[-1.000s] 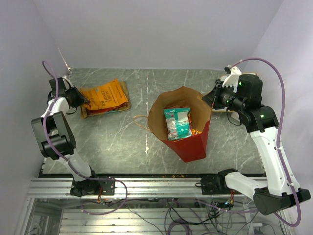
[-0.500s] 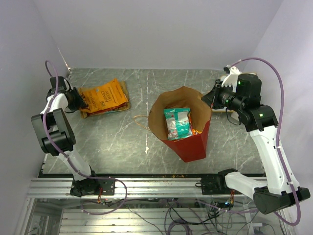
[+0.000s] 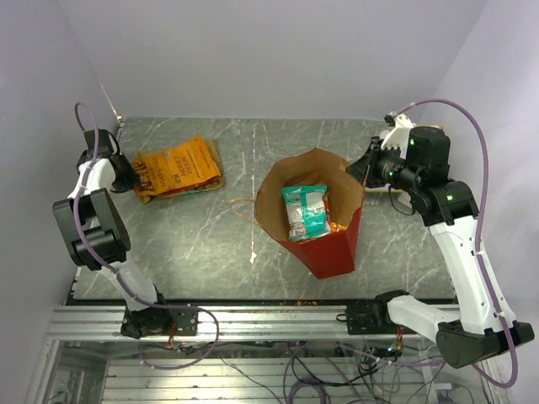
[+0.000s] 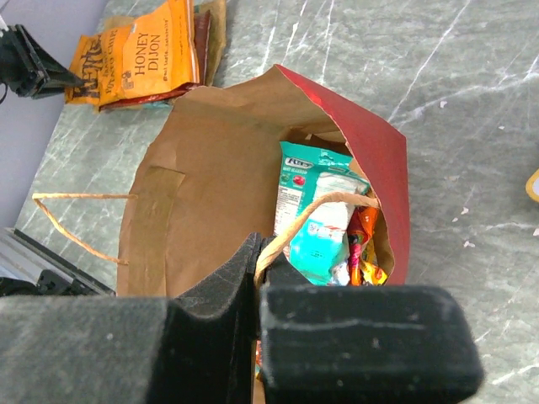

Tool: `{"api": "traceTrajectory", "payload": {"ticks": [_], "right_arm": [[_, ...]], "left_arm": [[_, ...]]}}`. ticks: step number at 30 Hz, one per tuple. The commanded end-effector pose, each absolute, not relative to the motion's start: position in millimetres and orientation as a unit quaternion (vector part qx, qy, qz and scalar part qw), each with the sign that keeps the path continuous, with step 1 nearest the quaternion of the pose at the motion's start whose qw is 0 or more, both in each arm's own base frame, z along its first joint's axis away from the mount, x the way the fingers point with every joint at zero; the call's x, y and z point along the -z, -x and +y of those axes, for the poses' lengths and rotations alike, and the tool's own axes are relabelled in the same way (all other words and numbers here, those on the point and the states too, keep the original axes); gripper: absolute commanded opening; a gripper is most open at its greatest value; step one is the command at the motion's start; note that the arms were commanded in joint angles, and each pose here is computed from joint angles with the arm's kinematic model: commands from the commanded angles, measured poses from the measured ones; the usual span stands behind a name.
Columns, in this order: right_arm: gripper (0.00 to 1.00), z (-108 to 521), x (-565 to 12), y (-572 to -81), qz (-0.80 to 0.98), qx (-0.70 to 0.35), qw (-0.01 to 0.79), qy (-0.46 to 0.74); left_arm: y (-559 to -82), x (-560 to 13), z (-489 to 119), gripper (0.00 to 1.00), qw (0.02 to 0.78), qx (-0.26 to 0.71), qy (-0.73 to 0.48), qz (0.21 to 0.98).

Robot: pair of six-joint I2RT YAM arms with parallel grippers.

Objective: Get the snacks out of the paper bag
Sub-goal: Place the snack at the center of the board.

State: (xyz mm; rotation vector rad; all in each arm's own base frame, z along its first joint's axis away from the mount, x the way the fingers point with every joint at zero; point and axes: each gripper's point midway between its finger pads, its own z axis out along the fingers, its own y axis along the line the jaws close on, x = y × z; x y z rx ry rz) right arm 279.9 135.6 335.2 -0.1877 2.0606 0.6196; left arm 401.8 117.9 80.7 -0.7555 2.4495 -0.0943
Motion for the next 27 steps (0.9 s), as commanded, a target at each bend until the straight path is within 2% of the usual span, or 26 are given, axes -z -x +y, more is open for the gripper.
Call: {"api": "traceTrajectory", "payload": {"ticks": [1, 4, 9, 12, 16, 17, 18, 21, 24, 27], "right_arm": [[0.0, 138, -349, -281, 0.829, -0.258, 0.488, 0.083], [0.0, 137, -349, -282, 0.831, -0.255, 0.489, 0.081], [0.0, 134, -346, -283, 0.834, -0.245, 0.488, 0.077], [0.0, 131, -346, -286, 0.837, -0.238, 0.488, 0.071], [0.0, 124, -348, -292, 0.842, -0.212, 0.491, 0.068], [0.0, 120, -350, -294, 0.844, -0.202, 0.493, 0.068], [0.0, 117, -352, -296, 0.844, -0.191, 0.496, 0.068], [0.0, 102, -363, -306, 0.842, -0.141, 0.515, 0.07], [0.0, 85, -383, -316, 0.832, -0.088, 0.543, 0.074], [0.0, 77, -405, -319, 0.812, -0.05, 0.569, 0.119]], "left_arm": [[-418, -82, 126, 0.31, 0.285, 0.033, 0.288, 0.914], [-429, -81, 119, 0.24, 0.288, 0.05, 0.279, 0.915], [-437, -88, 107, 0.26, 0.29, 0.031, 0.253, 0.922], [-424, -90, 109, 0.44, 0.284, 0.015, 0.27, 0.92], [-405, -114, 105, 0.62, 0.309, 0.011, 0.29, 0.906], [-400, -122, 99, 0.75, 0.316, 0.023, 0.295, 0.901], [-396, -129, 93, 0.83, 0.323, 0.033, 0.298, 0.898], [-375, -151, 77, 0.86, 0.344, 0.052, 0.308, 0.885], [-357, -164, 67, 0.96, 0.36, 0.063, 0.307, 0.879], [-348, -178, 53, 0.94, 0.366, 0.087, 0.296, 0.878]]}}
